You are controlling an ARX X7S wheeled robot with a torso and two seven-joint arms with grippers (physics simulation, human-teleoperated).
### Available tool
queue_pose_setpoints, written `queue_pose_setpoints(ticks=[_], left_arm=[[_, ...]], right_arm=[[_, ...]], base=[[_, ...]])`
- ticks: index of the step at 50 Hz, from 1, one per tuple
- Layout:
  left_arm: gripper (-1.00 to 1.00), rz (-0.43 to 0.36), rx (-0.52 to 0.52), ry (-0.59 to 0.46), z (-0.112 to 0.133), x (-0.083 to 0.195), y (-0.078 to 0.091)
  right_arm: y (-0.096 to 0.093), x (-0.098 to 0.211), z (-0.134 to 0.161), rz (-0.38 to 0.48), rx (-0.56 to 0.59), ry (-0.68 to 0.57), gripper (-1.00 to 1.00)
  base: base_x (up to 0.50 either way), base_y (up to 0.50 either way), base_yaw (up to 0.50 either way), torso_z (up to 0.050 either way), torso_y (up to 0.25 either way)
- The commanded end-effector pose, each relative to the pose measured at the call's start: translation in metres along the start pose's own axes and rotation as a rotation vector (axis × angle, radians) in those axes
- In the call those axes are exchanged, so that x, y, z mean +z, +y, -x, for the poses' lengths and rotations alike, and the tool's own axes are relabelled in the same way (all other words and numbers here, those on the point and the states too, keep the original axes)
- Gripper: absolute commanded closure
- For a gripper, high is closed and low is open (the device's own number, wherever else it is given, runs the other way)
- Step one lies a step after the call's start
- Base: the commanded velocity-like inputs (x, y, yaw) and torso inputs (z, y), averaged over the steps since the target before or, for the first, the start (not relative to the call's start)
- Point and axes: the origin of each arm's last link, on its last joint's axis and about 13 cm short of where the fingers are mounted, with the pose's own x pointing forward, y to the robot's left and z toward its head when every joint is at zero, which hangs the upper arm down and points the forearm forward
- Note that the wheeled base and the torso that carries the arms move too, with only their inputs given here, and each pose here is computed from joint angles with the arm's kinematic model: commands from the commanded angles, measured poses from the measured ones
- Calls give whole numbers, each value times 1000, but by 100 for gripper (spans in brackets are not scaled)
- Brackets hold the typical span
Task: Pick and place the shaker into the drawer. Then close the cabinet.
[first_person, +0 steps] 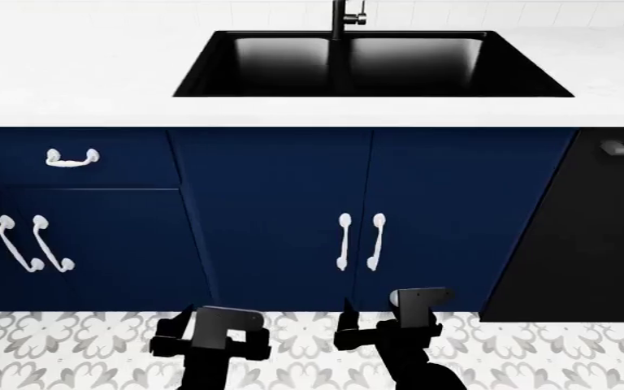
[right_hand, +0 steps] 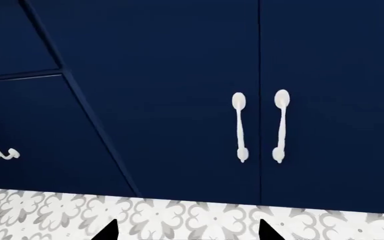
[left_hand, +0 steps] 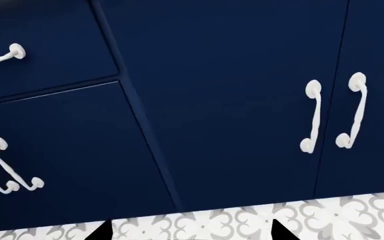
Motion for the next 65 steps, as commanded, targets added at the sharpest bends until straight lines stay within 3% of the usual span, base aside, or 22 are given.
queue_pose_setpoints(ticks=[1,12,37,51,60,65], left_arm=[[-100,6,22,9,-1,0,1],[-100,66,61,35,-1,4,5],[-100,52,36,32,-8,-1,3],[-100,47,31,27,-6,0,2],[-100,47,20,28,-3,1,2],[-100,54,17,24,12,6,3]], right_arm=[[-1,0,1,-13,-4,-4,-100],[-3,2,2,-58,-34,-18,-100],[-2,1,1,-54,-21,-15,-100],[-3,0,-1,-52,-18,-16,-100],[-5,-1,-2,-47,-23,-34,-100],[-3,1,-1,-44,-25,-33,-100]], base=[[0,-500,0,0,0],[0,-500,0,0,0],[5,-500,0,0,0],[265,-474,0,0,0],[132,-25,0,0,0],[0,0,0,0,0]])
